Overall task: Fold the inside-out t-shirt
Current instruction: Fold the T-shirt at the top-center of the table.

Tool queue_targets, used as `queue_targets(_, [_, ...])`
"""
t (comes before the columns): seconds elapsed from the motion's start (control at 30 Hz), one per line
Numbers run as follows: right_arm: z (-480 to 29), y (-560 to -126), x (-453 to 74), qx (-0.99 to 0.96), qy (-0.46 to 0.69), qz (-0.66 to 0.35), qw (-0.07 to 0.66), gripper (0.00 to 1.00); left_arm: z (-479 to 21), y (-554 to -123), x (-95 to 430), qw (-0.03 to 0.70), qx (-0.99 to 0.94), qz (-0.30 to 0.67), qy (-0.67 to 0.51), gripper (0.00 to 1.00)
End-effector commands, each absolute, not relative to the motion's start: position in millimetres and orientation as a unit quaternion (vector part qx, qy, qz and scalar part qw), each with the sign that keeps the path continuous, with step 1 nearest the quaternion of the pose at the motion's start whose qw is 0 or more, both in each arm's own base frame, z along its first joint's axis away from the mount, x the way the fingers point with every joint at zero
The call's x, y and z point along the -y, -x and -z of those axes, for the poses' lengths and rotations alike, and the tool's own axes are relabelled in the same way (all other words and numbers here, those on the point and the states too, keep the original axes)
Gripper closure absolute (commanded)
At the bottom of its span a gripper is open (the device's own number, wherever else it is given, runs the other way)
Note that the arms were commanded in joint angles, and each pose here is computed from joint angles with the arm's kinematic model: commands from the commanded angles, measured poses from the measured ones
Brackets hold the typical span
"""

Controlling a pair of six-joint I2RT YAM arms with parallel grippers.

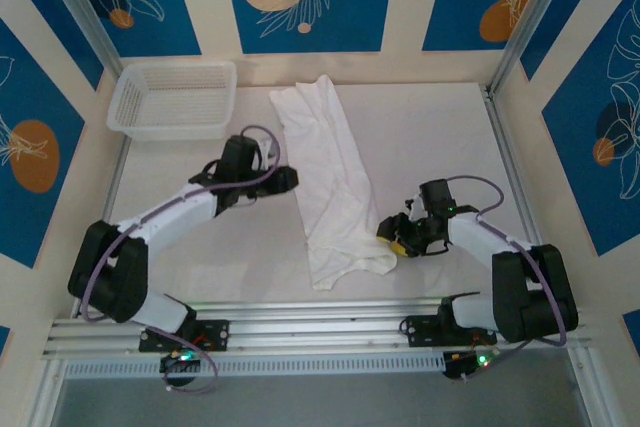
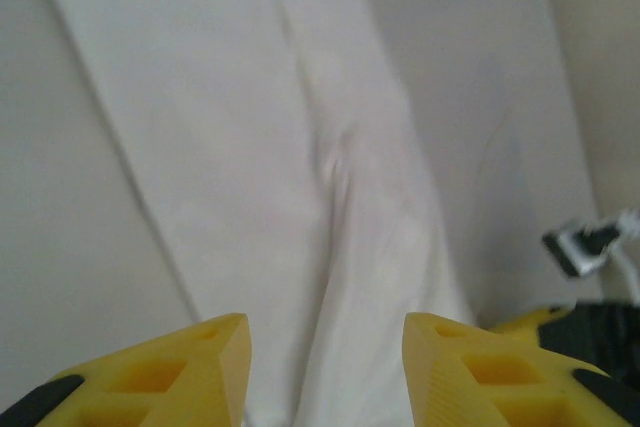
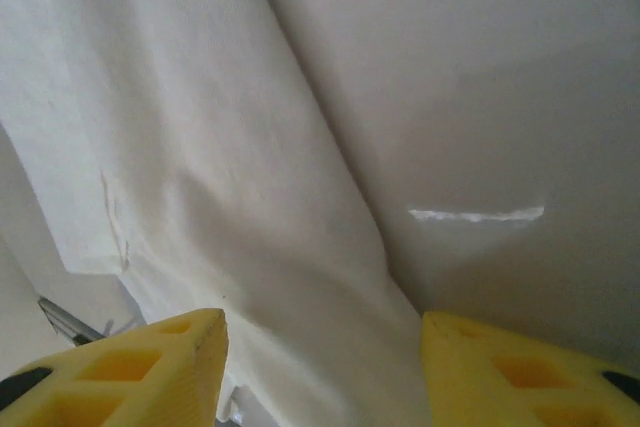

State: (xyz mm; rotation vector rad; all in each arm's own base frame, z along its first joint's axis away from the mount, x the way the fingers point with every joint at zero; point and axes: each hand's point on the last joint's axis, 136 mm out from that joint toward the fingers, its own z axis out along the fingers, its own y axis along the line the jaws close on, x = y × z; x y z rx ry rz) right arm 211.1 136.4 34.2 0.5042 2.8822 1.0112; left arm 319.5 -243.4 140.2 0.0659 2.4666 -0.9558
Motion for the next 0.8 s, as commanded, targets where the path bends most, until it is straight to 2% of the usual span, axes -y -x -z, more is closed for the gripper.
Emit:
queue_targets(0.0, [-36.6, -203.3, -153.0, -0.923, -0.140, -0.358, 0.010, 0.47, -138.6, -294.9, 236.9, 0.236, -0.909, 0.344, -0.015, 0.56])
queue_targets(0.1, [-34.2, -200.1, -162.1, -0.919, -0.142, -0.369, 0.000, 0.53, -124.2, -279.1, 236.7, 0.212, -0.915, 0.344, 0.000, 0.56])
queue_targets(0.27, [-36.2, -196.1, -176.7, -0.917, -0.138, -0.374, -0.015, 0.84, -92.6, -239.7, 234.7, 0.129, -0.940, 0.314, 0.031, 0.55])
queue_targets(0.33, [-44.1, -195.9, -180.5, -0.915, -0.139, -0.379, -0.013, 0.91, -76.8, -220.7, 230.3, 0.078, -0.949, 0.299, 0.059, 0.55])
queue_targets(0.47, [-60.0, -189.7, -187.5, -0.916, -0.135, -0.378, 0.002, 0.94, -65.9, -196.9, 240.0, 0.027, -0.943, 0.321, 0.087, 0.49])
queue_targets(0.77, [-61.2, -182.6, -195.4, -0.920, -0.143, -0.366, 0.009, 0.95, -56.9, -206.2, 272.7, 0.017, -0.931, 0.356, 0.082, 0.45])
